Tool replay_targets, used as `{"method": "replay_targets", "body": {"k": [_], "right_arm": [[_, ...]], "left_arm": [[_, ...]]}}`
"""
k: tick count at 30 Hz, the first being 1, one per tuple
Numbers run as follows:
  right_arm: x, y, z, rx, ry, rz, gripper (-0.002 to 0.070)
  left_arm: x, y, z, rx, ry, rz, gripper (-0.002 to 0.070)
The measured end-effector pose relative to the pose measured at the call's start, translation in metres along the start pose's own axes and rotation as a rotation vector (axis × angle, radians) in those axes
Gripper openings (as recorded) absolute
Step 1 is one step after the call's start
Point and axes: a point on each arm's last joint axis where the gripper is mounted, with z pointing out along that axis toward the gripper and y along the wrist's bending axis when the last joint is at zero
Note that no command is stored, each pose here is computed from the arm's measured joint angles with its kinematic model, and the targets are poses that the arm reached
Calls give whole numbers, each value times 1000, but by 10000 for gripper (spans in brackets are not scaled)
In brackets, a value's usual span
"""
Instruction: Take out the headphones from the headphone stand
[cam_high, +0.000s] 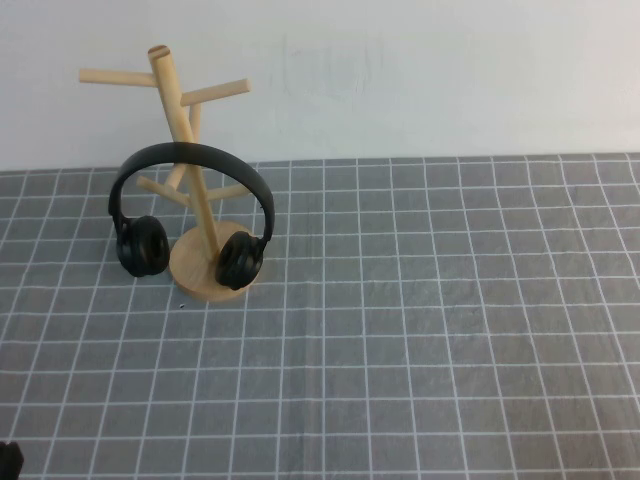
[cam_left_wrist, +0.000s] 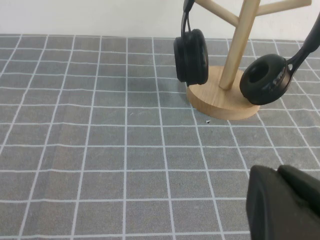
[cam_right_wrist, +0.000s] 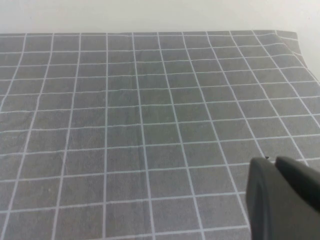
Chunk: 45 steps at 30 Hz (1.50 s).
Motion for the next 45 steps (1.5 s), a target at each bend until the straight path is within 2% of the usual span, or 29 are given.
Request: {"method": "replay_targets", "body": {"k": [21,27,33,41,45], "right_arm": [[0,0,0,0,0,0,-6],[0,0,0,0,0,0,-6],[0,0,0,0,0,0,-6],[0,0,0,0,0,0,-6],[0,0,0,0,0,0,-6]], "left_arm": [[0,0,0,0,-2,0,-3],[-6,-1,0,8,-65,0,-3],[-24,-3,-3,33,-276,0,-3],[-62,-7,-25,89,-755,0,-3],[-71,-8,-36,107,-912,0,-3]]}}
